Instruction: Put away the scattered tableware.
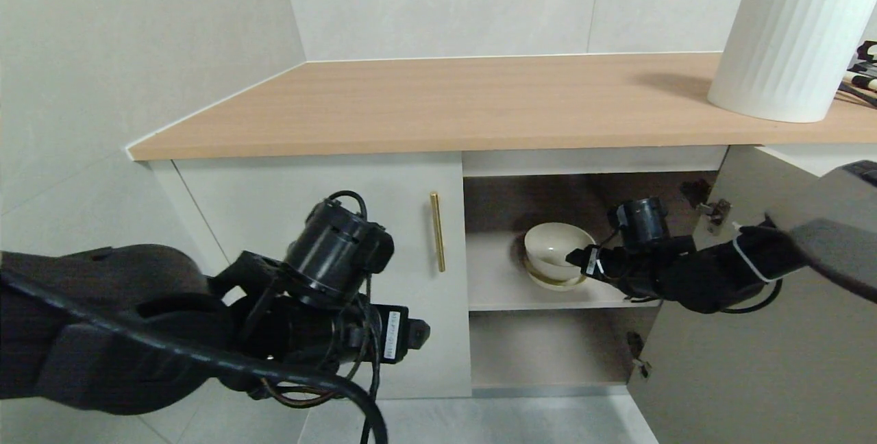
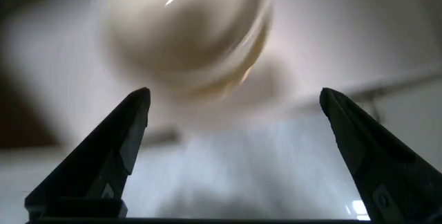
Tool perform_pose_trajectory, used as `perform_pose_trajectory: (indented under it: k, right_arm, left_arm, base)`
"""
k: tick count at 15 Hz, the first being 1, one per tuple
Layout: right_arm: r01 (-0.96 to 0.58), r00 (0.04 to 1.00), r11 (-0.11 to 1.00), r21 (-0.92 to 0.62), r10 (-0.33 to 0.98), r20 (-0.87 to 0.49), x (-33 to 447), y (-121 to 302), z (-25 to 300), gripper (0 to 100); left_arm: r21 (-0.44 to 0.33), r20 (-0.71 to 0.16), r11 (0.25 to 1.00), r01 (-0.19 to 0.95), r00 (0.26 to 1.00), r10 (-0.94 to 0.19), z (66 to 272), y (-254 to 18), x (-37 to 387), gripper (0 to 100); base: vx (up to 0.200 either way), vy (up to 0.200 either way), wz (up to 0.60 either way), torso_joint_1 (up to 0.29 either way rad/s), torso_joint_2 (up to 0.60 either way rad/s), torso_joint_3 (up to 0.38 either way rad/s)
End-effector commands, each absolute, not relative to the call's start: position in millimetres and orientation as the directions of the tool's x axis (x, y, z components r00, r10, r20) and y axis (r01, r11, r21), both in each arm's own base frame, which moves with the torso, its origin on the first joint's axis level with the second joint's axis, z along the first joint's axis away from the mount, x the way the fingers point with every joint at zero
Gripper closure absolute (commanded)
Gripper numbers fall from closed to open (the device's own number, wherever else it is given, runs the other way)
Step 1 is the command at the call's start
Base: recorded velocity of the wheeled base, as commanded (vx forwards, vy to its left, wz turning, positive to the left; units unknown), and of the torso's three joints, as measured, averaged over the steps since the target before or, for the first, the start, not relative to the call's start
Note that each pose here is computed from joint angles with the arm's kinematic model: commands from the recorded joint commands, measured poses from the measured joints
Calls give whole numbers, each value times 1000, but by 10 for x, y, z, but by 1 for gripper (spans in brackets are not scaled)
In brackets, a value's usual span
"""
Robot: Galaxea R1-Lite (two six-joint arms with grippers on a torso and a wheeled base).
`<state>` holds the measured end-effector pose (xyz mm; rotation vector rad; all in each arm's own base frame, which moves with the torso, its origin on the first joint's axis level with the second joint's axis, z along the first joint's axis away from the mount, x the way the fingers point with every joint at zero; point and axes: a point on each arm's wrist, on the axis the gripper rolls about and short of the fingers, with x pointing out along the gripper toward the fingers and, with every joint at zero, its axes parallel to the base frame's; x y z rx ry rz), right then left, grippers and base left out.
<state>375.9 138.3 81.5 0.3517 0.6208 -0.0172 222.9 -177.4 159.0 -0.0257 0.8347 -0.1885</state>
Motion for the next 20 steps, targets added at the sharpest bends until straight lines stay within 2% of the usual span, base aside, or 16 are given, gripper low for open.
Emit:
perform_pose_trajectory:
  k: [1,3,4,5,7,10,17,20]
  right_arm:
    - [-6,803,942,336,205,-560,3004,1392,1387,0]
    - [-76,788,941,329,259,-559,2550,1308,1599,0]
    - [-76,788,941,329,259,-559,2550,1308,1599,0]
    - [-155,768,935,319,317,-556,2161,1205,1792,0]
    - [-173,747,933,315,333,-576,1951,1129,1893,0]
    - [-156,715,943,296,314,-625,1844,1066,1770,0]
    - [-161,699,946,282,311,-644,1817,1086,1708,0]
    - [-161,699,947,279,309,-645,1817,1085,1707,0]
  left_arm:
    - [-169,-635,977,130,743,-209,1991,-1414,1970,0]
    - [-204,-594,972,115,775,-216,2107,-1235,1837,0]
    - [-204,-594,972,115,775,-216,2107,-1235,1837,0]
    - [-234,-579,969,74,790,-200,2127,-1058,1827,0]
    - [-265,-546,963,55,815,-197,2103,-950,1829,0]
    - [-275,-512,960,52,837,-192,2047,-930,1878,0]
    - [-247,-567,968,53,802,-188,1897,-1034,1988,0]
    - [-244,-570,968,54,800,-188,1889,-1042,1989,0]
  base:
    - [0,0,0,0,0,0]
    - [0,0,0,0,0,0]
    - [0,0,0,0,0,0]
    - [0,0,0,0,0,0]
    - [0,0,0,0,0,0]
    - [0,0,0,0,0,0]
    - [0,0,0,0,0,0]
    - [-200,0,0,4,4,-4]
